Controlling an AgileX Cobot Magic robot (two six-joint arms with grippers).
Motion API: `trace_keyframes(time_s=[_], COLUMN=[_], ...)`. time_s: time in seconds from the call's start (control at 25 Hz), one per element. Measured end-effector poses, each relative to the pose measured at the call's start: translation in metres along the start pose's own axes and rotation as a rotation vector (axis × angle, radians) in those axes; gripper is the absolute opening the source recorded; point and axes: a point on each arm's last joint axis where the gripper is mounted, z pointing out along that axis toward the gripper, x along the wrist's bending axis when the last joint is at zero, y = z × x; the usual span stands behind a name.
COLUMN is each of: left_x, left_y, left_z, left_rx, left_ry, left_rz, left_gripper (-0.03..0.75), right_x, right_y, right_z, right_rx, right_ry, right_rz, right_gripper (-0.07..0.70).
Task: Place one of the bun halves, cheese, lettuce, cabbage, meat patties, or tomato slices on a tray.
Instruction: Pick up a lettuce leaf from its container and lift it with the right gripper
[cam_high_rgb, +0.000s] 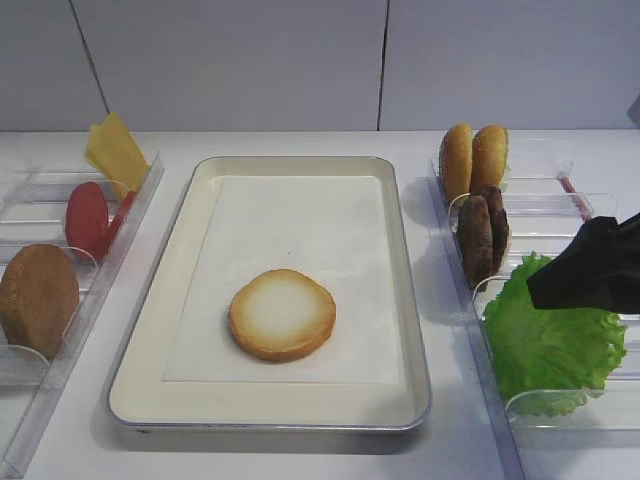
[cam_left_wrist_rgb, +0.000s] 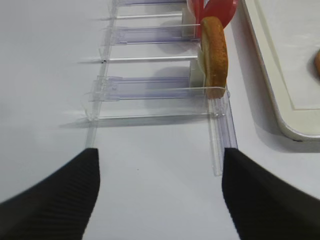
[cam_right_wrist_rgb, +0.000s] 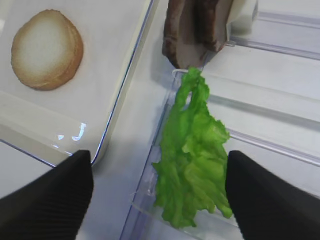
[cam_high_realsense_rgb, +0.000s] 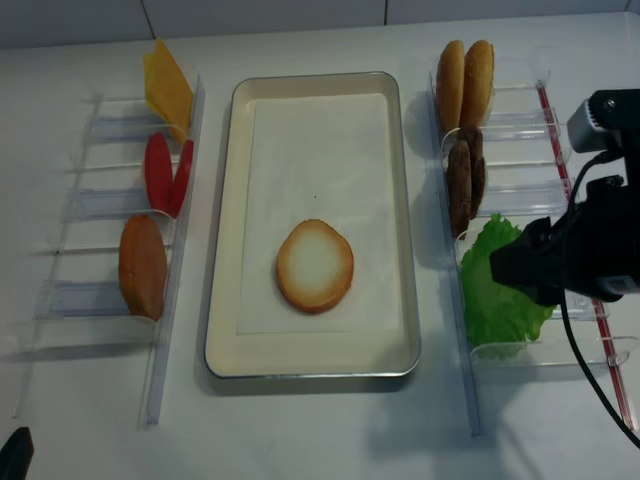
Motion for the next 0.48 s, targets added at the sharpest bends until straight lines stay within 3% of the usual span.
trace_keyframes(time_s=[0.48], left_x=[0.0000], left_y=[0.0000], left_z=[0.0000], left_rx=[0.000], left_ry=[0.000], left_rz=[0.000], left_gripper=[0.487], right_x=[-0.0021], right_y=[0.0010], right_z=[0.0063], right_rx=[0.024], right_ry=[0.021], right_rz=[0.002], right_gripper=[0.480])
